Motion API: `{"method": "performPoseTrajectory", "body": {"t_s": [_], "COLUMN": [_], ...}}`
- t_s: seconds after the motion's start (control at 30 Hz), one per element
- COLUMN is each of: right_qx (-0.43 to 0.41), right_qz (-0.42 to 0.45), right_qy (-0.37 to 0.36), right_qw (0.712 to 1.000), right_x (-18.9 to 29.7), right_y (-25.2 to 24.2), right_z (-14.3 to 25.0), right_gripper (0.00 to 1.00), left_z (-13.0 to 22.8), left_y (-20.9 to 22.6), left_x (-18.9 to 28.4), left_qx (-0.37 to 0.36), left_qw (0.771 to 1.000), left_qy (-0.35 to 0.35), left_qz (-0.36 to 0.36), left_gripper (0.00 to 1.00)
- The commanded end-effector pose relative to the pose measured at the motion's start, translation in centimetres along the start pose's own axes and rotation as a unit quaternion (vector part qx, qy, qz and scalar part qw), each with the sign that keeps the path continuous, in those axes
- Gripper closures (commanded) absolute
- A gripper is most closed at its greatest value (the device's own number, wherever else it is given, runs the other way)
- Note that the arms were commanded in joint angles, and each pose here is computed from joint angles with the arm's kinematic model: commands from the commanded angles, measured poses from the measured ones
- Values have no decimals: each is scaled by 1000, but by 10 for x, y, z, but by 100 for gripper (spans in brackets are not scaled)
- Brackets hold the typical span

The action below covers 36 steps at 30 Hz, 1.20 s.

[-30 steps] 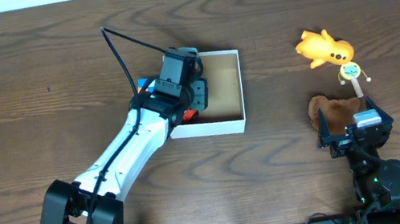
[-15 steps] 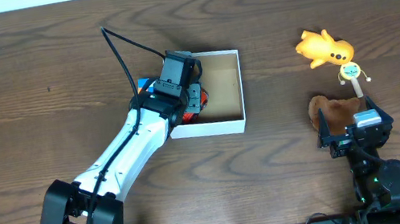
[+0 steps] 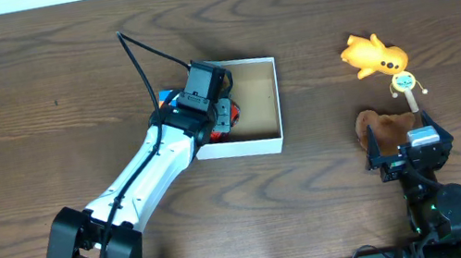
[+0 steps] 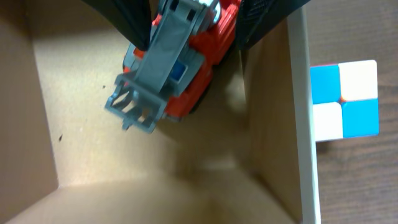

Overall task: Pack container
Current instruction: 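Lower the truck into the white box with the left gripper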

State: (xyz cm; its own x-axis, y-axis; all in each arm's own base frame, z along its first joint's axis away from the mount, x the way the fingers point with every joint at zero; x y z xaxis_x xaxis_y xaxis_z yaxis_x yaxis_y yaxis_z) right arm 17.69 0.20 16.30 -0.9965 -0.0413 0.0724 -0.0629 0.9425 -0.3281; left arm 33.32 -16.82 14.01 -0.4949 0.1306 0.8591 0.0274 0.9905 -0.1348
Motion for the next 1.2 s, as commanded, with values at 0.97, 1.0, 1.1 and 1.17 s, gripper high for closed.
{"method": "performPoseTrajectory", "body": {"t_s": [0.97, 1.0, 1.1, 1.17], "right_qx": [4, 4, 4, 4], "right_qz": [-1, -1, -1, -1], "right_qy": [0, 0, 0, 0], "right_qw": [1000, 1000, 1000, 1000], "right_x": [0, 0, 0, 0], "right_y": [1, 1, 1, 1], "right_z": [1, 1, 1, 1], "right_gripper": [1, 1, 1, 1], "left_z": [9, 10, 10, 9], "left_y": [9, 10, 10, 10], "left_x": [7, 8, 8, 10], "left_qx": [-8, -8, -8, -8], "left_qw": [999, 999, 999, 999], "left_qy": [36, 38, 39, 36], "left_qz": [-31, -32, -33, -32], "left_gripper": [76, 76, 76, 76]}}
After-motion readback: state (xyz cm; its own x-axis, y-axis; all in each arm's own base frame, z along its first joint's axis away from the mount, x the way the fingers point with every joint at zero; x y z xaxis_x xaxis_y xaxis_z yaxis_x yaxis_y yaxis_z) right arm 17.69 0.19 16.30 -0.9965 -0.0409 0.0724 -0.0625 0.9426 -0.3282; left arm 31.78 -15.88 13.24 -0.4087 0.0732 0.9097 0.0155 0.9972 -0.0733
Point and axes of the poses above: each gripper's point midway between its finger pads, its own x axis back along the fingers, its own y axis along the line the jaws close on, z = x × y, the point moved 7 cm from there along x, back along the fingers, and after that the axes turned 13 degrees about x, right-handed, at the moved point
